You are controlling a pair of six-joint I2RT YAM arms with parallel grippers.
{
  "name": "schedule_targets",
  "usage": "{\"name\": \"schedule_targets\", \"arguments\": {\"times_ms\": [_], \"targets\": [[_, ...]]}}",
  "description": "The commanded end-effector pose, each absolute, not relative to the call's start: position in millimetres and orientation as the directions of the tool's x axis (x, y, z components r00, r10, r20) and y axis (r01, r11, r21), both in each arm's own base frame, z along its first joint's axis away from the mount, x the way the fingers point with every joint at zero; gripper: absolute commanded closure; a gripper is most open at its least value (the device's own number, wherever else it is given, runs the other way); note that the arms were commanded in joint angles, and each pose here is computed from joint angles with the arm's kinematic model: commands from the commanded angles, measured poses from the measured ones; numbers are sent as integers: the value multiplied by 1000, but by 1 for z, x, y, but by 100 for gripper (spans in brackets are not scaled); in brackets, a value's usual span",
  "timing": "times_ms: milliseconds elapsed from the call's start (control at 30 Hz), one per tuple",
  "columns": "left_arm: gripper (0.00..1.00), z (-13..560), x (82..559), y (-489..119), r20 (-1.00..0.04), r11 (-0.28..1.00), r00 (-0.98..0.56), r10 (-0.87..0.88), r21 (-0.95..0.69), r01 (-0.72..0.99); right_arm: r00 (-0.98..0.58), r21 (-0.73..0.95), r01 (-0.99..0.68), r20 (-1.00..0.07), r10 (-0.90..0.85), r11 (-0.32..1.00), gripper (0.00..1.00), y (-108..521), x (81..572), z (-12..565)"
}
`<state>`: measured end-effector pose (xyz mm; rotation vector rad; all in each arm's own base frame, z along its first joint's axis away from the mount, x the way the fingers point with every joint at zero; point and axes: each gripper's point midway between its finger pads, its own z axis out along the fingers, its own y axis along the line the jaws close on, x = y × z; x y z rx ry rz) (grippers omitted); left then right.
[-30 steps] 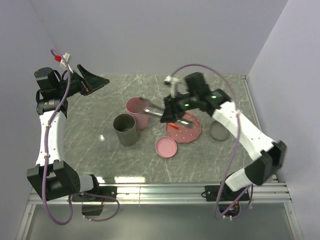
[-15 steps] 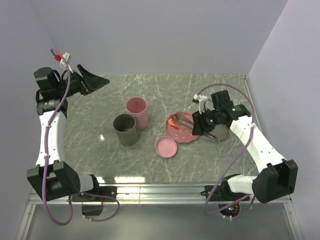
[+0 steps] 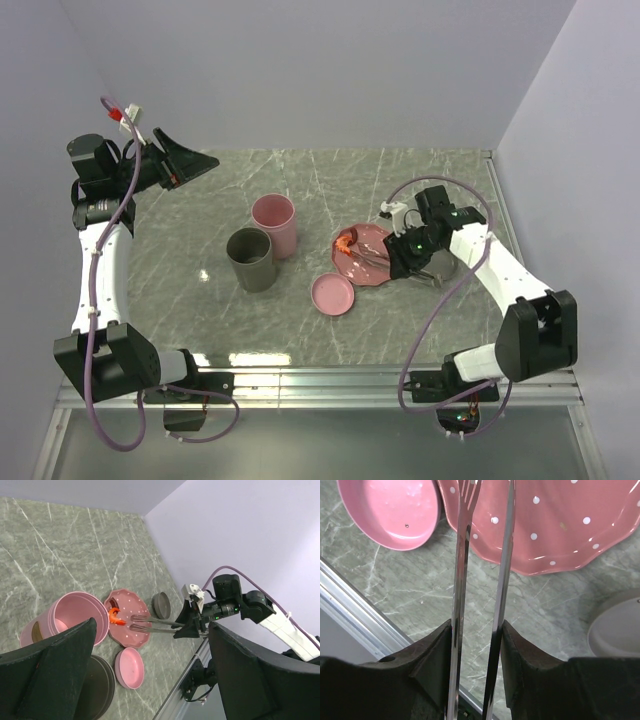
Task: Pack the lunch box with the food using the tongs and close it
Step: Pick up the food using the clamp
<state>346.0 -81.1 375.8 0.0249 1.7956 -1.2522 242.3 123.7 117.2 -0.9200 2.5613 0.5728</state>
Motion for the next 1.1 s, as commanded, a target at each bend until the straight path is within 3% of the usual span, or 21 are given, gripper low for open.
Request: {"name": "schedule_targets", "arguments": {"times_ms": [0, 1067], "targets": [[1, 394, 337, -84, -732, 483, -535, -422, -681, 550, -713, 258, -671, -481, -510, 695, 54, 128, 252, 115], [1, 389, 339, -83, -726, 482, -544, -421, -687, 544, -780, 334, -582, -488, -392, 741, 52, 147, 285, 101]]}}
